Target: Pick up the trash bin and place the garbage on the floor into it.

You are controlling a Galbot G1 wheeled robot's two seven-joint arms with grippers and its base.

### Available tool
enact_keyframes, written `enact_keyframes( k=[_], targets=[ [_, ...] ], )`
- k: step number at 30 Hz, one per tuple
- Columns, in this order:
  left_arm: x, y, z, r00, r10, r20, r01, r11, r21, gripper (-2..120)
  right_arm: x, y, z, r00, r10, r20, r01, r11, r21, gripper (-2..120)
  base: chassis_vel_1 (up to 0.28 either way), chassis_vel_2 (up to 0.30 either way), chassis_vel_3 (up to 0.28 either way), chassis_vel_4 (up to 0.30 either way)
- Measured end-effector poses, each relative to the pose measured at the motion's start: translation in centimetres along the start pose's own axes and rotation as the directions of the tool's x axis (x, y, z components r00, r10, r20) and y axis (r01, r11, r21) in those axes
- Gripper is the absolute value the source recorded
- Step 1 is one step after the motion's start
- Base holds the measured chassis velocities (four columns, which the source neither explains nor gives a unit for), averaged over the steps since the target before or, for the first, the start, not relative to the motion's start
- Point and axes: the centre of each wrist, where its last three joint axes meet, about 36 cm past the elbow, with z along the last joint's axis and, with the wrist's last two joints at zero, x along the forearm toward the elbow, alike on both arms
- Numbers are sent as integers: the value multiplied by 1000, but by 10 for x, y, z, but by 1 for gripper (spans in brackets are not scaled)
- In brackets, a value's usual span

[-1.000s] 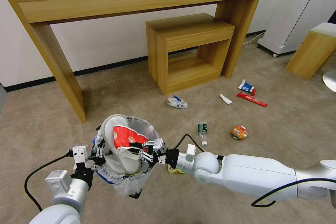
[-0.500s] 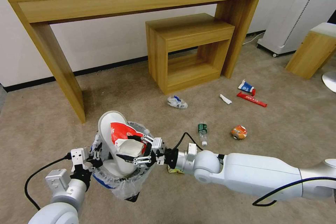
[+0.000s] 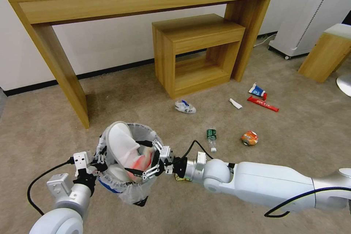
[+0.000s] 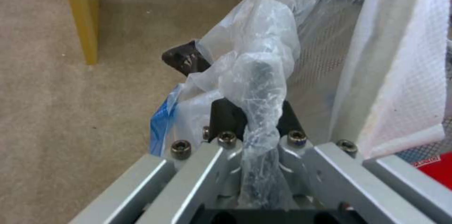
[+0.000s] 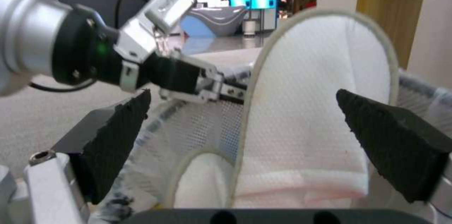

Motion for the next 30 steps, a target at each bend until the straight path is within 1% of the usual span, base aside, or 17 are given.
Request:
enact_keyframes(
  k=[4, 7, 8, 11, 12, 15, 16, 18, 19, 20, 23, 24, 26, 27, 28, 29, 30],
  targets=[
    [2, -3, 1, 1000, 10, -9, -10, 1000, 1, 2, 0, -3, 4, 1000, 4, -9, -4, 1000, 9, 100, 0, 0, 0, 0],
    [-3, 10, 4, 999, -17, -29, 16, 1000, -27, 2, -4, -7, -4, 999, 42, 17, -42, 999, 7, 100, 0, 0, 0, 0],
    [-3, 10, 4, 999, -17, -29, 16, 1000, -27, 2, -4, -7, -4, 999, 42, 17, -42, 999, 7, 100, 0, 0, 0, 0],
    [-11, 21, 10, 998, -41, -46, 39, 998, -40, 2, -5, -12, -21, 990, 131, 50, -131, 991, 1, 100, 0, 0, 0, 0],
    [-11, 21, 10, 998, -41, -46, 39, 998, -40, 2, -5, -12, -21, 990, 131, 50, -131, 991, 1, 100, 0, 0, 0, 0],
    [-20, 25, 15, 997, -50, -57, 48, 998, -42, 2, 2, -16, -39, 961, 265, 81, -264, 964, -22, 100, 0, 0, 0, 0],
    [-20, 25, 15, 997, -50, -57, 48, 998, -42, 2, 2, -16, -39, 961, 265, 81, -264, 964, -22, 100, 0, 0, 0, 0],
    [-28, 31, 18, 996, -63, -64, 60, 997, -44, 2, 14, -14, -47, 928, 366, 71, -363, 930, -53, 100, 0, 0, 0, 0],
    [-32, 33, 20, 995, -65, -69, 62, 997, -45, 2, 27, -13, -49, 897, 439, 46, -436, 897, -75, 100, 0, 0, 0, 0],
    [-32, 33, 20, 995, -65, -69, 62, 997, -45, 2, 27, -13, -49, 897, 439, 46, -436, 897, -75, 100, 0, 0, 0, 0],
    [-41, 32, 21, 996, -53, -74, 51, 998, -38, 2, 72, -8, -53, 785, 616, -64, -619, 781, -85, 100, 0, 0, 0, 0],
    [-41, 32, 21, 996, -53, -74, 51, 998, -38, 2, 72, -8, -53, 785, 616, -64, -619, 781, -85, 100, 0, 0, 0, 0],
    [-44, 32, 21, 996, -50, -75, 48, 998, -37, 2, 99, -1, -51, 698, 699, -154, -713, 699, -60, 100, 0, 0, 0, 0],
    [-45, 32, 21, 996, -50, -75, 47, 998, -36, 2, 108, 2, -49, 675, 715, -182, -732, 679, -50, 100, 0, 0, 0, 0],
    [-45, 32, 21, 996, -50, -75, 47, 998, -36, 2, 108, 2, -49, 675, 715, -182, -732, 679, -50, 100, 0, 0, 0, 0],
    [-45, 31, 21, 996, -50, -75, 47, 998, -35, 2, 119, 6, -45, 650, 730, -213, -752, 659, -35, 100, 0, 0, 0, 0],
    [-46, 31, 21, 996, -50, -74, 48, 998, -35, 2, 128, 9, -42, 634, 737, -234, -762, 648, -24, 100, 0, 0, 0, 0]
  ],
)
